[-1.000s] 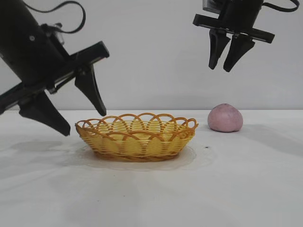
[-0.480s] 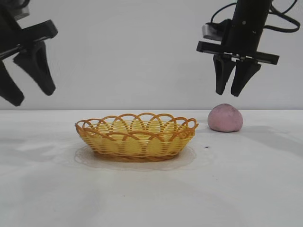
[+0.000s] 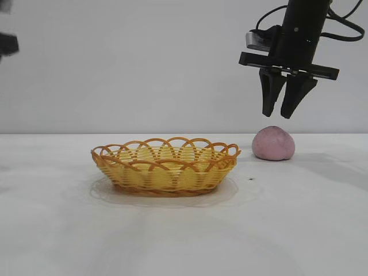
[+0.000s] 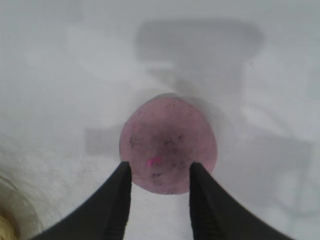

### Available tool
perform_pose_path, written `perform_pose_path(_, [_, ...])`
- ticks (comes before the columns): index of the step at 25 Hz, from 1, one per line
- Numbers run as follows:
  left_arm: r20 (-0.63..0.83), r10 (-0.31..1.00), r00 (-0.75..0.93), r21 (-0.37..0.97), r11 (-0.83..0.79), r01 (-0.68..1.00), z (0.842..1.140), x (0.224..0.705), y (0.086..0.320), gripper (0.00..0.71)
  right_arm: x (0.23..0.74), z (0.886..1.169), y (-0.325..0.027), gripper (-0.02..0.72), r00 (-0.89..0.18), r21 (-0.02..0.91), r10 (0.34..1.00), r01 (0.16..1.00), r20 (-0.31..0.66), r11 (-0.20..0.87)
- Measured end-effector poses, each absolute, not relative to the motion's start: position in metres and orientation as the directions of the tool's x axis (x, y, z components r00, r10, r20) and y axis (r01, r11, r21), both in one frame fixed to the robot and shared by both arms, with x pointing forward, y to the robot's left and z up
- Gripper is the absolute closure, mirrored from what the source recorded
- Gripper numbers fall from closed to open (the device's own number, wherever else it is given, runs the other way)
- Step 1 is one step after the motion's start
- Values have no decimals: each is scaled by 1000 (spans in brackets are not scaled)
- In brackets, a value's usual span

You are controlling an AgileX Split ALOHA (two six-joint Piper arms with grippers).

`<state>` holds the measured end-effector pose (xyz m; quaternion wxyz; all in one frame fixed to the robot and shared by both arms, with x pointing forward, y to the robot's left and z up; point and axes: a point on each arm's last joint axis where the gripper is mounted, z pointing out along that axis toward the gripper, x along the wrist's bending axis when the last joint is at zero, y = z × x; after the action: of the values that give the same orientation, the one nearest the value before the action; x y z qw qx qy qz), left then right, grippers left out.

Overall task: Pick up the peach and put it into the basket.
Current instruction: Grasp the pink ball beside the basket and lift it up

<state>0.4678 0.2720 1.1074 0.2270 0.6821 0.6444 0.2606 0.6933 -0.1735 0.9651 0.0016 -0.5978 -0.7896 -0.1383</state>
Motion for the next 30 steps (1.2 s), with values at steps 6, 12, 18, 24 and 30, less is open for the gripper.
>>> perform_pose_path(6, [7,999,47,809,-33,587,1172,331,295,288,693,965,-173,431,-292,220,942,942,166,254])
perform_pose_path(12, [-22,999,34,856,2,517,1134,229,314,288,693,965,-173,431,-292,220,942,942,168,253])
perform_pose_path(18, [-30,997,73,857,-12,515,1077,209,315,288,693,965,-173,431,-291,220,941,942,169,252])
perform_pose_path(24, [-27,988,152,865,-53,499,1048,227,305,288,692,965,-173,431,-292,204,941,945,171,256])
perform_pose_path(30, [-3,985,170,866,-82,493,1045,230,304,288,692,965,-173,431,-292,202,941,945,171,257])
